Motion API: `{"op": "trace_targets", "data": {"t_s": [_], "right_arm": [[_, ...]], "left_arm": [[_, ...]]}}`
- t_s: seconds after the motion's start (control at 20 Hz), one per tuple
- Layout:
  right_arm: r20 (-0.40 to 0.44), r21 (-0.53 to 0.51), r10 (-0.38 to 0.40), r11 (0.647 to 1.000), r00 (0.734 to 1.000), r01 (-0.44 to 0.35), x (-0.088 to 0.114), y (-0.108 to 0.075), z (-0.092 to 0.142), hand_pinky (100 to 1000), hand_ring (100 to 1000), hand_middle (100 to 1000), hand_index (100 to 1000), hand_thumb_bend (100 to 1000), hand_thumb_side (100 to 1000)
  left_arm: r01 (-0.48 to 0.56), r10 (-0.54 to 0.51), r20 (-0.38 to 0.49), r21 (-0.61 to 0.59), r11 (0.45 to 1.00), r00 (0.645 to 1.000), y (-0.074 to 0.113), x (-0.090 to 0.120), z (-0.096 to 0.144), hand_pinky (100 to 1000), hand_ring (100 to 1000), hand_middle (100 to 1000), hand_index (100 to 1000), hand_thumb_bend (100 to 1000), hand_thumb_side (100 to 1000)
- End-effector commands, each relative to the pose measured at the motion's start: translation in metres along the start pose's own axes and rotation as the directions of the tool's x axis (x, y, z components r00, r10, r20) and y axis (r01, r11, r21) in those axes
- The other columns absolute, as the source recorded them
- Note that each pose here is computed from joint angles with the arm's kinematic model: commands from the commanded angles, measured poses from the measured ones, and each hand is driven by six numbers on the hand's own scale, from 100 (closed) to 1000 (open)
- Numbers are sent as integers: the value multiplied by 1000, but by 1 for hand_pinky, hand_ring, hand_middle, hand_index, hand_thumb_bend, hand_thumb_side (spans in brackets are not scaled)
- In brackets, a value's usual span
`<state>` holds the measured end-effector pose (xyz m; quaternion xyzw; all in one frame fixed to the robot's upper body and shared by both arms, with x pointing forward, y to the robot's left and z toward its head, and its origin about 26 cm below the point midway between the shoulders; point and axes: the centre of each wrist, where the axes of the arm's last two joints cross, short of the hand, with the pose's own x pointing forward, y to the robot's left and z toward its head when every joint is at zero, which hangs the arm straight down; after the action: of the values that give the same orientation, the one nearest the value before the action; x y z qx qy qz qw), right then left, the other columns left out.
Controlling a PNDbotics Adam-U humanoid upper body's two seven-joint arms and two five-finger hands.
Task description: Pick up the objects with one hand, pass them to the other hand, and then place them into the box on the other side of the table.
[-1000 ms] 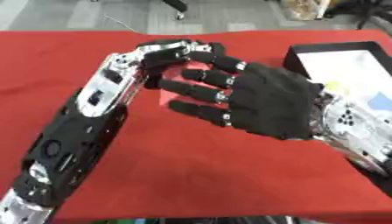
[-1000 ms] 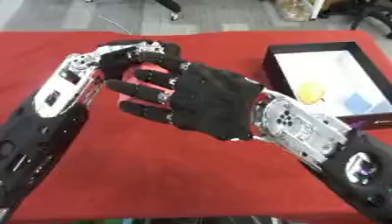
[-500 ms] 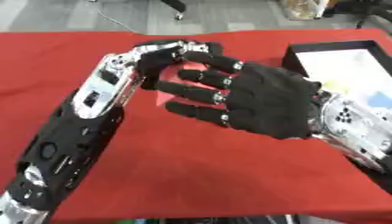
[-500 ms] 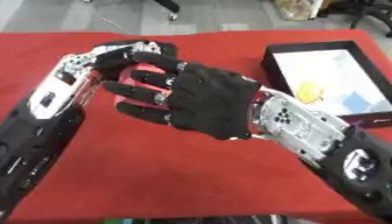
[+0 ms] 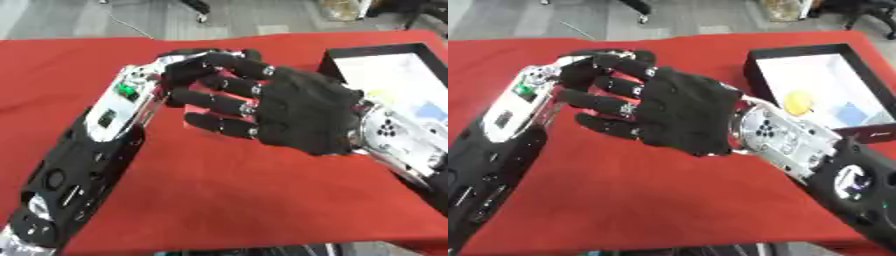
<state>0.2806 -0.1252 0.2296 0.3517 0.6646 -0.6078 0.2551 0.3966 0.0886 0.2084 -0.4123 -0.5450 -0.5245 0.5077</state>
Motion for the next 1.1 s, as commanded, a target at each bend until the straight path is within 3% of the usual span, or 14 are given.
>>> {"op": "trace_targets", "data": {"t_s": [0.05,0.3,0.5,0.55,0.65,0.85,1.1], "right_arm": [[-2,21,32,999,999,-32,-7,-1,5,950,821,1000,921,420,100],[-13,-14,23,1000,1000,-24,-7,-1,4,917,783,1000,824,349,100],[-30,-77,15,997,999,-18,-7,-1,4,867,711,775,602,273,100],[-33,-93,14,996,999,-17,-7,-1,4,854,681,670,523,266,100],[-38,-125,7,992,999,-12,-6,-1,4,840,659,577,452,233,100],[-41,-178,-14,984,999,7,-5,0,4,829,645,533,386,195,100],[-40,-199,-38,980,998,29,-4,1,4,827,649,543,351,147,100]], "left_arm": [[-42,36,-45,-133,990,998,-6,16,-5,579,416,295,493,100,615],[-45,38,-57,-125,991,998,-5,14,-4,582,419,297,496,100,621],[-46,38,-69,-119,992,997,-5,11,-3,585,424,302,501,100,626],[-44,36,-72,-116,992,997,-4,11,-3,589,430,308,506,100,630],[-41,33,-77,-109,993,996,-3,10,-2,593,438,317,513,100,633],[-32,24,-88,-91,995,996,1,7,1,614,488,371,563,100,678],[-13,9,-104,-38,999,995,13,1,10,637,543,427,621,100,887]]}}
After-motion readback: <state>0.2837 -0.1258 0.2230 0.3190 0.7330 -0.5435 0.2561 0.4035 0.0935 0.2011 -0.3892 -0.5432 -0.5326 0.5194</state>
